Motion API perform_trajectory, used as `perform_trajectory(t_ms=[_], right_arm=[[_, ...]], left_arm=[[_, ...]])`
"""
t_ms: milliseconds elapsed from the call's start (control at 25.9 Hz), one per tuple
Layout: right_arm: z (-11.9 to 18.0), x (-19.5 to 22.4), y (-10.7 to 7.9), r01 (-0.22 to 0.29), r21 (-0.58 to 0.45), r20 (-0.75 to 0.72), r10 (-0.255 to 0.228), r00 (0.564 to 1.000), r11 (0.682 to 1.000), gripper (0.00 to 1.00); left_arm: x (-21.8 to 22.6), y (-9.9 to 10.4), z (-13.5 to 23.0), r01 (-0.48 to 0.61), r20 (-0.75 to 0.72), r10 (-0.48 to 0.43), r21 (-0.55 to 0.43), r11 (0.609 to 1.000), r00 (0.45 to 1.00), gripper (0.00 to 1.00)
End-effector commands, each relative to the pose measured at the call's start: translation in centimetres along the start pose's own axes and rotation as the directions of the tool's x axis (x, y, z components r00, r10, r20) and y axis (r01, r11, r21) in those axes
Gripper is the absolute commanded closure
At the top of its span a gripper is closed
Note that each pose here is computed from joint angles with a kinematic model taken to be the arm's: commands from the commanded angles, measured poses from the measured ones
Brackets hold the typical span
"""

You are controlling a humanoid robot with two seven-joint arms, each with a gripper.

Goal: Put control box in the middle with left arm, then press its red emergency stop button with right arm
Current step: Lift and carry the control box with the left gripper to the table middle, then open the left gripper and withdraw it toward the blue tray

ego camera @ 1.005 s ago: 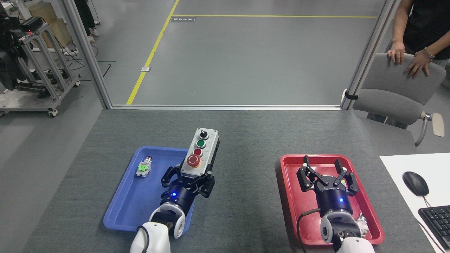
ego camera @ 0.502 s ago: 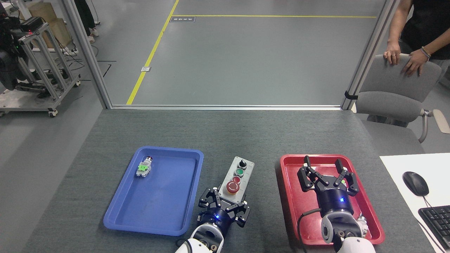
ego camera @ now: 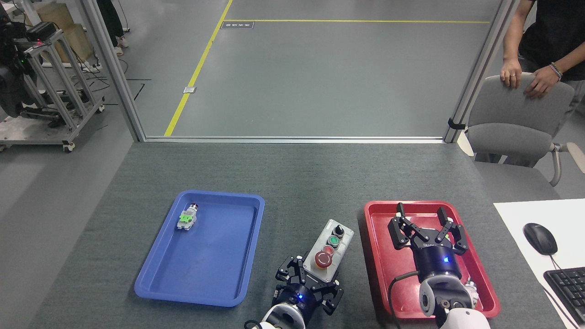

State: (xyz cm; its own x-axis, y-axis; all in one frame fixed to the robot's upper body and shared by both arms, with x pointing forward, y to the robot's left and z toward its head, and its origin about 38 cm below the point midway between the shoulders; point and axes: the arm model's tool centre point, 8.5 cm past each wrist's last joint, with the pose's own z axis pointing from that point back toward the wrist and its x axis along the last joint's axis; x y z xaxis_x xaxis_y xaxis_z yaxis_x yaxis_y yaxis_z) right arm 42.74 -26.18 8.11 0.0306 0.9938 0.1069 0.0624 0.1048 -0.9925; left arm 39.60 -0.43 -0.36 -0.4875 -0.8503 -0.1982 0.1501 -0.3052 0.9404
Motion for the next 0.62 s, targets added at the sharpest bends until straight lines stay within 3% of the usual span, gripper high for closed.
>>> perform_trajectory(t_ms=[0, 77, 271, 348, 580], right_arm=[[-0.1, -0.1, -0.2, 0.0, -0.006, -0.004, 0.0, 1.0, 1.0, 0.0], [-0.3, 0.0, -0.4, -0.001, -0.012, -0.008, 0.0, 1.0, 1.0, 0.0], [-0.5, -1.4, -1.0, 0.01, -0.027, -0.055, -0.011, 0.998, 1.0, 0.0], [-0.8, -1.8, -1.4, 0.01, -0.038, -0.068, -0.013, 0.998, 0.999, 0.0], [-0.9, -1.9, -1.6, 0.009, -0.044, -0.071, -0.013, 0.997, 0.999, 0.0]], left_arm=[[0.1, 0.0, 0.0, 0.009, -0.002, -0.009, 0.005, 1.0, 1.0, 0.19], [-0.1, 0.1, 0.0, 0.005, -0.013, -0.005, 0.006, 1.0, 1.0, 0.03], [0.1, 1.1, 1.2, -0.024, 0.008, 0.024, 0.058, 0.998, 1.0, 0.02], [-2.5, -0.1, 3.5, -0.023, 0.001, 0.023, 0.078, 0.997, 1.0, 0.01], [-10.1, 1.5, 11.4, -0.157, 0.011, 0.159, 0.224, 0.962, 0.987, 0.01]])
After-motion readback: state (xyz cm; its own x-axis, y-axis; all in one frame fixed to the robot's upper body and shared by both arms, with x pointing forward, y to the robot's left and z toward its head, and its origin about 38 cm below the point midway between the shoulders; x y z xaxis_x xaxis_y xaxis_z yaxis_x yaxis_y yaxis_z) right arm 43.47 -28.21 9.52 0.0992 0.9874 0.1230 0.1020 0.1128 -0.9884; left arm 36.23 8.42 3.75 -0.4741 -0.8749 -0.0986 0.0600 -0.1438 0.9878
